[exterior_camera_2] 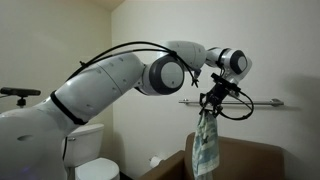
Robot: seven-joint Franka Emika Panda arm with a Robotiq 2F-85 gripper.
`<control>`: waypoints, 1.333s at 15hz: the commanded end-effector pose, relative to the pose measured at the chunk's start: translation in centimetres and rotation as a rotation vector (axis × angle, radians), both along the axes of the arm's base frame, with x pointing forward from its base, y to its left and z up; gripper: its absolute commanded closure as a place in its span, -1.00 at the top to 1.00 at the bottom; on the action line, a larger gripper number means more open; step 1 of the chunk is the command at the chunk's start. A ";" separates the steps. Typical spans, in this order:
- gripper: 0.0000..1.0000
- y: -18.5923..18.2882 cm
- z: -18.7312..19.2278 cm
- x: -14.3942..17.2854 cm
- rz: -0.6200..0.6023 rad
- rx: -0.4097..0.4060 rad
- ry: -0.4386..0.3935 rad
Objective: Pick up the towels and put them on the left hand rest of the couch.
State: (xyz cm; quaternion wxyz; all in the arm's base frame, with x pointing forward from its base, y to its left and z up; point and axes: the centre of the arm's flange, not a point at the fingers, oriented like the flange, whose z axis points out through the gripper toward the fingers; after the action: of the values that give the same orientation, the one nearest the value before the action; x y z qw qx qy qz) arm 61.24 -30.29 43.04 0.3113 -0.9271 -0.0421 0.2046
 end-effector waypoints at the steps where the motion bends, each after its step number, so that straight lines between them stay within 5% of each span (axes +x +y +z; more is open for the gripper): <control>1: -1.00 -3.4 0.1 1.4 -0.077 0.030 0.006; 12: -1.00 -17.5 -0.4 -0.7 -0.545 0.097 -0.036; 20: -1.00 -23.5 3.0 -1.5 -0.916 -0.185 -0.114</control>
State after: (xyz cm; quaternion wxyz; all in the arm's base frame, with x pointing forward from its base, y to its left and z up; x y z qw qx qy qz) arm 56.03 -48.91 43.53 0.3227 -0.8930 0.3136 0.0104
